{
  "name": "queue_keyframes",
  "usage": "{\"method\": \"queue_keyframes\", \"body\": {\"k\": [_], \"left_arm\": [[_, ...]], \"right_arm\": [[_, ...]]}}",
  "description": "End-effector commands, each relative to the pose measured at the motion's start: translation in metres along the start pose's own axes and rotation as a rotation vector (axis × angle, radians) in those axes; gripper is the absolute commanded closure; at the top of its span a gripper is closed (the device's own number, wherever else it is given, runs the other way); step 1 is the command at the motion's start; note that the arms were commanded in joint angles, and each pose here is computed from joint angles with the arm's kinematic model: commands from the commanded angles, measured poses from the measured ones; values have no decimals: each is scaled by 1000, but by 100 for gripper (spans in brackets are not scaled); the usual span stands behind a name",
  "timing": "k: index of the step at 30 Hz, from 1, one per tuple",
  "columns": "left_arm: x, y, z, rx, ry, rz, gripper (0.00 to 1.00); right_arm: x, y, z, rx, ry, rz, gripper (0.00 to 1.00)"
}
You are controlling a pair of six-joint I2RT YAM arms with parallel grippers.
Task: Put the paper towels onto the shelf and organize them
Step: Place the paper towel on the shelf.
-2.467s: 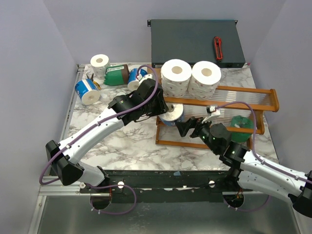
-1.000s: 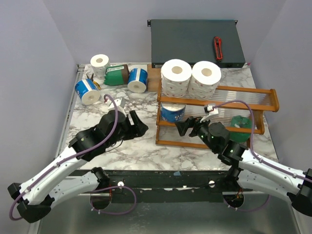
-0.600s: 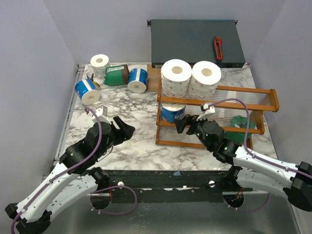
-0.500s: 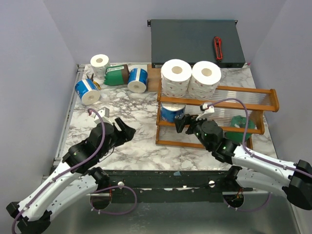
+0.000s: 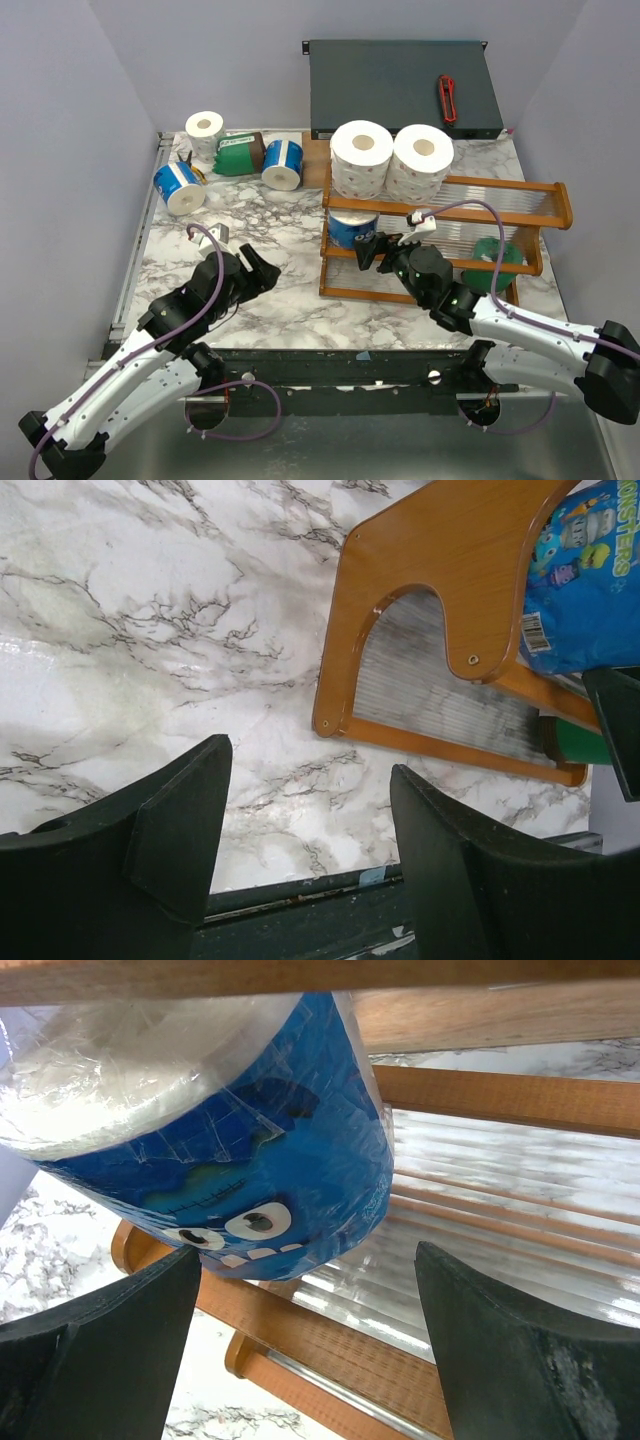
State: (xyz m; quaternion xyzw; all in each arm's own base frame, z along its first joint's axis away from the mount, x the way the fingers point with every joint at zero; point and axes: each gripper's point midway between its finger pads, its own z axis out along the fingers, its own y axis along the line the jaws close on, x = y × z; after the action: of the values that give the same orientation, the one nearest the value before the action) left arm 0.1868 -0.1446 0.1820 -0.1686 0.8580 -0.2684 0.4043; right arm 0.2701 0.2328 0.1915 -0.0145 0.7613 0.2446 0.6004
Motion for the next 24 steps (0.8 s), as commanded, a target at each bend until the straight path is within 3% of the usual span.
{"method": "queue_keyframes", "body": {"k": [1, 15, 21, 24], "left_arm": [[5, -2, 2, 23, 20, -17, 33], [1, -4, 2, 36, 6, -4, 33], [-19, -1, 1, -10, -34, 6, 32], [-34, 0, 4, -33, -54, -5, 26]], "right_arm": [[-15, -10, 3, 69, -49, -5, 9], [-35, 25, -25, -129, 17, -6, 0], [-32, 58, -57, -357, 103, -17, 0], [-21, 66, -72, -442, 151, -17, 0]]}}
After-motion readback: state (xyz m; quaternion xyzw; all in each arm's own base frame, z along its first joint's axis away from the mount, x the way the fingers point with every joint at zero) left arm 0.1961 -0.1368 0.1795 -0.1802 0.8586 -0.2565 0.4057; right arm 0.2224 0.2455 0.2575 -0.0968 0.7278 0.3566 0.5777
